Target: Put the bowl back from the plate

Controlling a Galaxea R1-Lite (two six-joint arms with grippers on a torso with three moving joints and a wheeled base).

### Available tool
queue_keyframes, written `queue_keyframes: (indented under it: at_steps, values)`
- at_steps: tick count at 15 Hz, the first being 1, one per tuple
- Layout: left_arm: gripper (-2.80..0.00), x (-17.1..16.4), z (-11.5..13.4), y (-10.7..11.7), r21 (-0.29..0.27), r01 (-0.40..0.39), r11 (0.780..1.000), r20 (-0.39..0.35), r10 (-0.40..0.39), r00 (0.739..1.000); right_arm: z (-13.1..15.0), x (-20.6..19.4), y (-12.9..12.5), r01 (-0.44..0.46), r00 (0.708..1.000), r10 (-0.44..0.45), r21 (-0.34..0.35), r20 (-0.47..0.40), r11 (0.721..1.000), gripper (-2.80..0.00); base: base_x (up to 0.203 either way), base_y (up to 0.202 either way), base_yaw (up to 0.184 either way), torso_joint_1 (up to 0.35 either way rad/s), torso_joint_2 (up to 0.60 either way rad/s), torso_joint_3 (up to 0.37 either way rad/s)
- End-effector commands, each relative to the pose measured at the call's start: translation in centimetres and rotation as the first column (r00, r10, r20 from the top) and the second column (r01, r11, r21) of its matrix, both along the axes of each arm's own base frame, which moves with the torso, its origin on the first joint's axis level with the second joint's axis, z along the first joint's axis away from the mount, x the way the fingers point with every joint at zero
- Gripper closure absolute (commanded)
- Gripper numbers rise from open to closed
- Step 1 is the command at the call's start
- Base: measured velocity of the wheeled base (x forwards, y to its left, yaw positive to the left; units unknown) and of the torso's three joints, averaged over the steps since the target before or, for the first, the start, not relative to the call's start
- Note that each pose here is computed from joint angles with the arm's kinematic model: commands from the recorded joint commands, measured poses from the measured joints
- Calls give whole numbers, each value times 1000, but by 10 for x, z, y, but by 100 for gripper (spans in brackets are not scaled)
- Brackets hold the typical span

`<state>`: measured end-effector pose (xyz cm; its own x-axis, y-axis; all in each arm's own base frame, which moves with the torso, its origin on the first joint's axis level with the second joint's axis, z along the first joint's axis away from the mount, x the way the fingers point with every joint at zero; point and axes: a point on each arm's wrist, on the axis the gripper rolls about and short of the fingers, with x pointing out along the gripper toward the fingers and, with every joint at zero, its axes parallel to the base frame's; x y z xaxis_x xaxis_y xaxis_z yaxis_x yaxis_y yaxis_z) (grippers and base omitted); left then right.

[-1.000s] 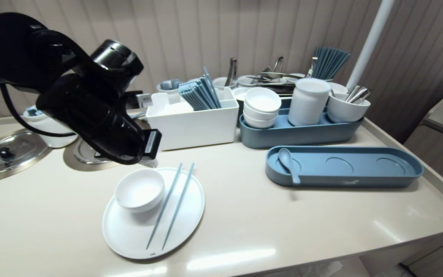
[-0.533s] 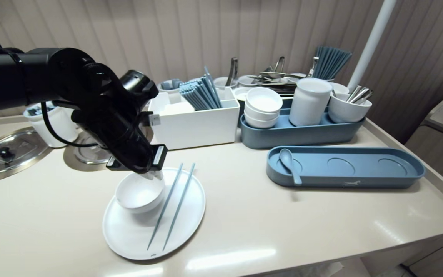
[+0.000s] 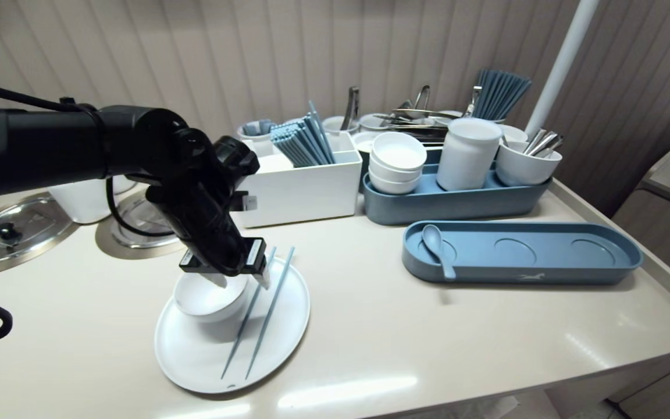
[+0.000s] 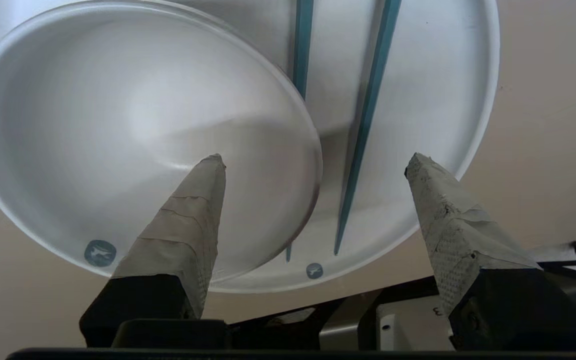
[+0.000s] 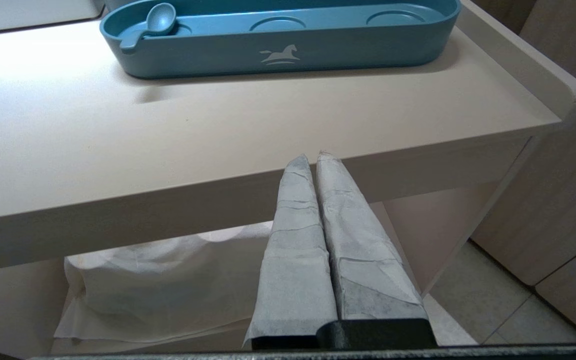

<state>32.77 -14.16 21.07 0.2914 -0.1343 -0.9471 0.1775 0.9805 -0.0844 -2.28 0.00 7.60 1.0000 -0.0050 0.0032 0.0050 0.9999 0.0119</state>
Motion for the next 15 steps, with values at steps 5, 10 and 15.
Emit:
queue_keyframes:
  at_steps: [5, 10, 15]
  values:
    - [0, 11, -19, -1, 22, -12, 1000, -50, 13, 999, 0, 0, 0, 0, 1000, 0, 0, 1, 1000, 0, 0, 0, 0, 0, 0, 0]
    - [0, 12, -20, -1, 25, -14, 1000, -53, 15, 998, 0, 0, 0, 0, 1000, 0, 0, 0, 1000, 0, 0, 0, 0, 0, 0, 0]
    - [0, 11, -18, 0, 27, -16, 1000, -53, 17, 998, 0, 0, 0, 0, 1000, 0, 0, -1, 1000, 0, 0, 0, 0, 0, 0, 0]
